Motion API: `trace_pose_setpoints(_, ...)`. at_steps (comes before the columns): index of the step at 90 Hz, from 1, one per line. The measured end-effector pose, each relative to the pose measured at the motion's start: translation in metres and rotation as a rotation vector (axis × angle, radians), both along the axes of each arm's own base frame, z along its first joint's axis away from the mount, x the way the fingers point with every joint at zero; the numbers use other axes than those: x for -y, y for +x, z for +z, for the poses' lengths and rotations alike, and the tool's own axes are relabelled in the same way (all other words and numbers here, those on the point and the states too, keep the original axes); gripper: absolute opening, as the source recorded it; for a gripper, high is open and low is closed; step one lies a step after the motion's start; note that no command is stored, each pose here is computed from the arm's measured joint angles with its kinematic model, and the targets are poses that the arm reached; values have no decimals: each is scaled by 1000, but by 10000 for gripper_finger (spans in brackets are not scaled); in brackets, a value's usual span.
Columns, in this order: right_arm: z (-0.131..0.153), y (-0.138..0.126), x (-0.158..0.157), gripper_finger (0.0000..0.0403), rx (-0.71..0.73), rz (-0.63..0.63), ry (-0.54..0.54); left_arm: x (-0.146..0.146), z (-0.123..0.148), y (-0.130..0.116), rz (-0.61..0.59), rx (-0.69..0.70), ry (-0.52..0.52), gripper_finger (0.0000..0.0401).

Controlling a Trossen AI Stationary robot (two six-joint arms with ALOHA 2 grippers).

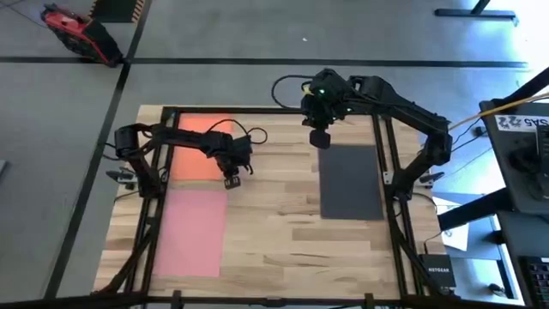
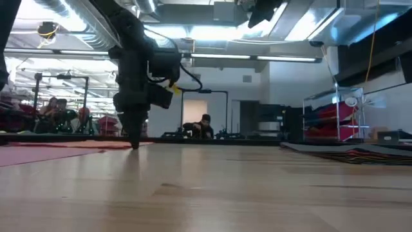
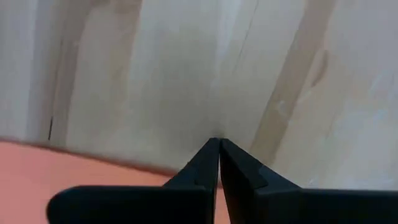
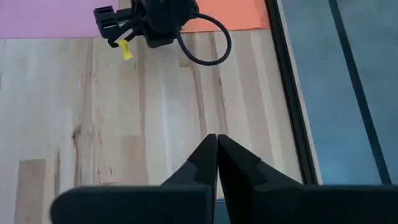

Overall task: Organize paper
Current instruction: Stack the orange color paper on top of the other orange color paper, then move the black color paper to the top center of the table

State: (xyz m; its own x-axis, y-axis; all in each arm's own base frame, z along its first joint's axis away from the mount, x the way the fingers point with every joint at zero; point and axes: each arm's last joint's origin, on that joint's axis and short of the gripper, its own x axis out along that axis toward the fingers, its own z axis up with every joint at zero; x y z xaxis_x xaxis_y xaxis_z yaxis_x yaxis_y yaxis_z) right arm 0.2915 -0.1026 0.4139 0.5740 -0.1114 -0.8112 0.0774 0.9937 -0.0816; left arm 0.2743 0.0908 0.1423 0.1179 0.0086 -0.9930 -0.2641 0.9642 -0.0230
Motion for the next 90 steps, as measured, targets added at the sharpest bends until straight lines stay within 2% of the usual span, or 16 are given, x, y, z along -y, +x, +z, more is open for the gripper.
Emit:
trace_pose_setpoints(71,-2,-2,-1,0,-26,3,7,3,4,-8,86,-46,-10,0)
trace_pose_setpoints(90,0,-4,-2,0,-19,12,18,7,20,-5,115,58,10,0)
